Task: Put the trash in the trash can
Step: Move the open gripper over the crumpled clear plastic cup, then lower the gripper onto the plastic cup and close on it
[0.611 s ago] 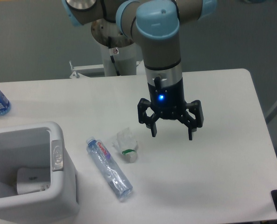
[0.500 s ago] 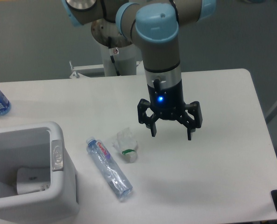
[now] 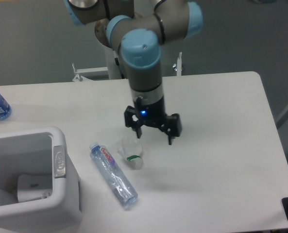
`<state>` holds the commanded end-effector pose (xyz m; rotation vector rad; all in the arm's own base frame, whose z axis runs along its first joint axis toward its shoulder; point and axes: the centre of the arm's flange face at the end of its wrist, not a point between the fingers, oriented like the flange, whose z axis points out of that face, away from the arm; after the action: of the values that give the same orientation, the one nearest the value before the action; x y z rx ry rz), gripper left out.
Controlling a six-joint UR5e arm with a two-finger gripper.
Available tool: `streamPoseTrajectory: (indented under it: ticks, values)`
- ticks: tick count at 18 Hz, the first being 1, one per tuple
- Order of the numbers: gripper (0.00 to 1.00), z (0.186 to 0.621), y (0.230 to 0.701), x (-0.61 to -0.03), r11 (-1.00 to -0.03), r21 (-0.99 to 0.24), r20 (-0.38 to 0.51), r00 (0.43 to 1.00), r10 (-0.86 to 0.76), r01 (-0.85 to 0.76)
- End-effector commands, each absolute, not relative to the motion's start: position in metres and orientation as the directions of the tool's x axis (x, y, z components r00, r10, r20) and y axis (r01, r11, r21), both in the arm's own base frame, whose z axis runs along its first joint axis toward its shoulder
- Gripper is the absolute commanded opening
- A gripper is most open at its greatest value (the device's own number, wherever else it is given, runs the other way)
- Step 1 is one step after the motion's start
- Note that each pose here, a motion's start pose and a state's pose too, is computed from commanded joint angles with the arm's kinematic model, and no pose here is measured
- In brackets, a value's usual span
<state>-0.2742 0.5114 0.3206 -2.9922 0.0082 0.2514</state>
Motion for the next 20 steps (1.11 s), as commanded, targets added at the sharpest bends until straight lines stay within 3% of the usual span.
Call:
streamPoseTrajectory:
  ticks: [7, 14, 15, 20]
  values:
    - [1.0, 0.235, 0.522, -0.228, -0.997, -0.02, -0.064, 0.995, -0.076, -0.078]
    - [0.99, 0.216, 0.529, -0.23, -0.997, 0.004, -0.047, 0.996, -0.079, -0.079]
    - [0.87, 0.217, 0.53, -0.232, -0.997, 0.002, -0.049, 0.996, -0.078, -0.078]
    - [0.03, 0.221, 0.53, -0.242, -0.999, 0.015, -0.096, 0.995, -0.04, -0.039]
